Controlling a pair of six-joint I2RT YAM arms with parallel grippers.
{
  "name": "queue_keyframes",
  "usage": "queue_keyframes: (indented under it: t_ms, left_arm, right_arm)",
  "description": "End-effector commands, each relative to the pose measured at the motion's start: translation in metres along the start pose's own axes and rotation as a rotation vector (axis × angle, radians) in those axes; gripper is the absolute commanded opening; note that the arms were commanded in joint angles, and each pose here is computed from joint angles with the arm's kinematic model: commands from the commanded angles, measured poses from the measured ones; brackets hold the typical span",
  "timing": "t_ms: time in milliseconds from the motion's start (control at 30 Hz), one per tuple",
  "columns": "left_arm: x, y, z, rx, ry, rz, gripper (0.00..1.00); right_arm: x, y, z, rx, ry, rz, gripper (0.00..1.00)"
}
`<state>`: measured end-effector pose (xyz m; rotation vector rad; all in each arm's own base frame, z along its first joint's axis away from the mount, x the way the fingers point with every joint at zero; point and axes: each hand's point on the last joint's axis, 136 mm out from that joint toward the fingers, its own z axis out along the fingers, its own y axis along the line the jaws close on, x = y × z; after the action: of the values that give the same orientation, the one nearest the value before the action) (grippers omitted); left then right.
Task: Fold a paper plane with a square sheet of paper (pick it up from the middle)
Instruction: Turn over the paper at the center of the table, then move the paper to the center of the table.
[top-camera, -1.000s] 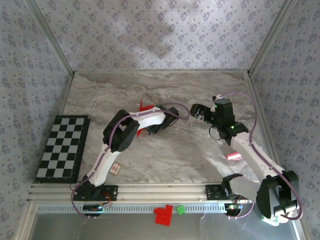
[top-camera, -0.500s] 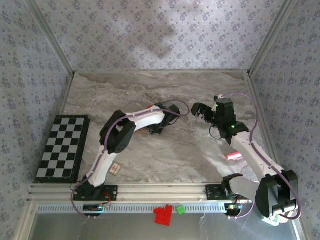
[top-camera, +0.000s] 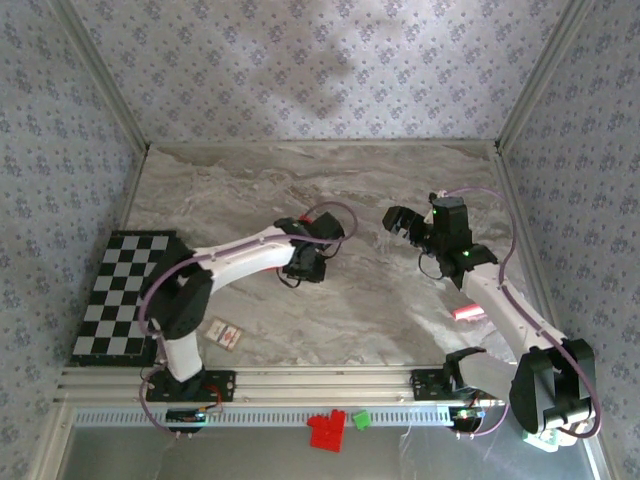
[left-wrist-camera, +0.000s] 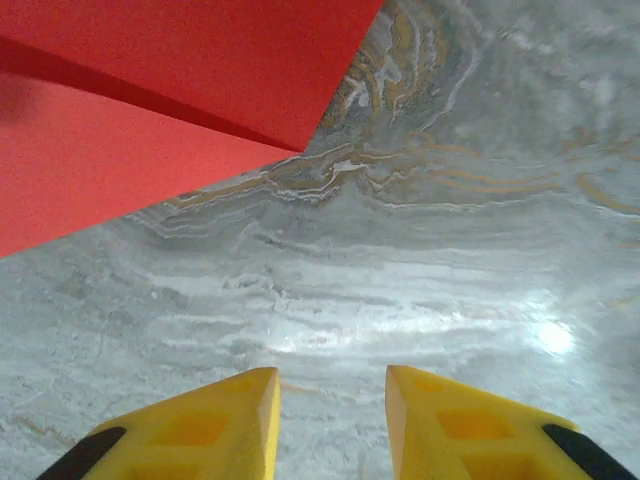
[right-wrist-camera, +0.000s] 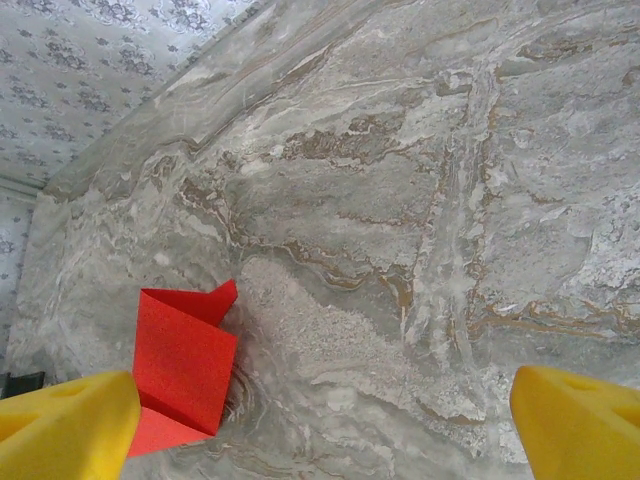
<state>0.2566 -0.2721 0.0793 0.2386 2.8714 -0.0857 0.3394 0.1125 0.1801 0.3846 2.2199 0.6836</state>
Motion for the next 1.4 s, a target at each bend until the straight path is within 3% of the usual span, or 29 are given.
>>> queue_keyframes:
  t_ms: [0,267,667,900,1133,1367]
  left_arm:
    - [-0.017,0.017,-0.007,0.071,-0.042,-0.107,0.33]
    - [-0.057,0.048,0.023,0.180,-0.064,-0.253,0.34]
    - [-0.089,0.073,0.059,0.126,-0.084,-0.286,0.45]
    - [-0.084,0.069,0.076,0.138,-0.031,-0.290,0.50]
    - [-0.065,0.045,0.081,0.266,0.070,-0.356,0.49]
    - [-0.028,0.012,0.079,0.374,0.174,-0.501,0.46]
  right_arm:
    - [0.004,0.005,0.005,-0.025,0.017,0.015,0.97]
    - [0.018,0.018,0.016,-0.053,0.058,0.008,0.97]
    - [0.033,0.030,0.028,-0.068,0.109,-0.017,0.97]
    - [0.039,0.037,0.037,-0.076,0.144,-0.028,0.96]
    - [0.052,0.043,0.049,-0.071,0.201,-0.018,0.94]
    - [0.070,0.046,0.062,-0.050,0.278,0.011,0.82]
